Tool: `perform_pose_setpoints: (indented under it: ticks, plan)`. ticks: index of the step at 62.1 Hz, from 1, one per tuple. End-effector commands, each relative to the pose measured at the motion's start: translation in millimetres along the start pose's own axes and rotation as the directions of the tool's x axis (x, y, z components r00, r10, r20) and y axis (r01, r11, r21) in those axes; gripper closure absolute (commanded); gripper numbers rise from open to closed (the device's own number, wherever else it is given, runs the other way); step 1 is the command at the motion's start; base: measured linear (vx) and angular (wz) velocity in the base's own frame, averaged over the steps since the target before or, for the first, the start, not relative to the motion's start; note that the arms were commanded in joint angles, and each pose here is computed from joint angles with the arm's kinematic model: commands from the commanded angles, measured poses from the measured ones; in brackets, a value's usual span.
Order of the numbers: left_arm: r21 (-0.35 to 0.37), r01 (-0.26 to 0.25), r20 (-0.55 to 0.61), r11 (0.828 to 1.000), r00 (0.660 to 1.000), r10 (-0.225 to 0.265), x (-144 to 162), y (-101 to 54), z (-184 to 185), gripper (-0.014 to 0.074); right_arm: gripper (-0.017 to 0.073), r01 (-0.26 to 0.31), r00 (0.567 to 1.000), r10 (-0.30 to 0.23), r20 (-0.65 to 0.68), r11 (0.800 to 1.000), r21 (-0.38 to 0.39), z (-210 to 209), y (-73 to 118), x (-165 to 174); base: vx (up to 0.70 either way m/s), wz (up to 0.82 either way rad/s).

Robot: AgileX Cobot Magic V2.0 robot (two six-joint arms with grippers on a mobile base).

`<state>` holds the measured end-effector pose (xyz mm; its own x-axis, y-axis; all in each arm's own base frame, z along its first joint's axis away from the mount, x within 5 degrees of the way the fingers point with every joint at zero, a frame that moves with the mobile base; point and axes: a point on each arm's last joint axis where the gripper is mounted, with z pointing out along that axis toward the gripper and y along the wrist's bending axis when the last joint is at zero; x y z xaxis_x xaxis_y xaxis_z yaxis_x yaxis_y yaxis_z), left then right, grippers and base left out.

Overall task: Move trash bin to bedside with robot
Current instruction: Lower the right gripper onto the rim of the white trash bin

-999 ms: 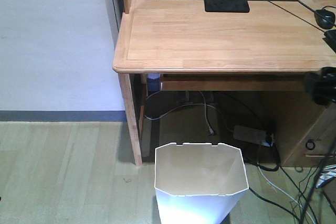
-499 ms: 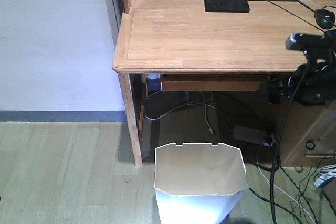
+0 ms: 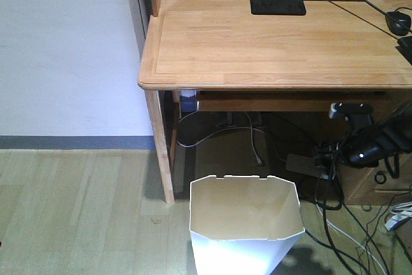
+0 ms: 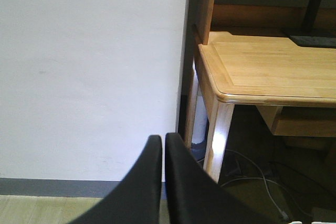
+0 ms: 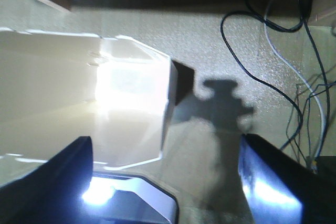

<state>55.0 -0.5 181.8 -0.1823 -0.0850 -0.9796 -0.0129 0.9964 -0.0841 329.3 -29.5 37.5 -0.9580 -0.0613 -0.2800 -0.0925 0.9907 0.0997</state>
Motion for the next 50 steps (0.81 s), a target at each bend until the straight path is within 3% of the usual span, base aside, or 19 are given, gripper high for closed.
perform_pose_setpoints:
  ticks: [1, 5, 25, 50]
  plan:
    - [0.004, 0.009, 0.066, 1.000, 0.998, -0.009, -3, 0.0, 0, 0.0599, 0.0013, 0.053, 0.998, -0.053, 0.023, 0.998, 0.018, 14, -7.3, -13, 0.00, 0.00]
    - [0.004, 0.009, 0.066, 1.000, 0.998, -0.009, -3, 0.0, 0, 0.0599, 0.0013, 0.070, 0.997, -0.070, -0.015, 0.998, 0.000, 34, -9.6, -11, 0.00, 0.00]
    - [0.004, 0.009, 0.066, 1.000, 0.998, -0.009, -3, 0.0, 0, 0.0599, 0.0013, 0.045, 0.992, -0.048, -0.120, 0.999, -0.031, 116, -20.2, 1, 0.00, 0.00]
    - [0.004, 0.009, 0.066, 1.000, 0.998, -0.009, -3, 0.0, 0, 0.0599, 0.0013, 0.013, 0.985, -0.036, -0.171, 0.991, -0.135, 177, -21.3, 0, 0.00, 0.00]
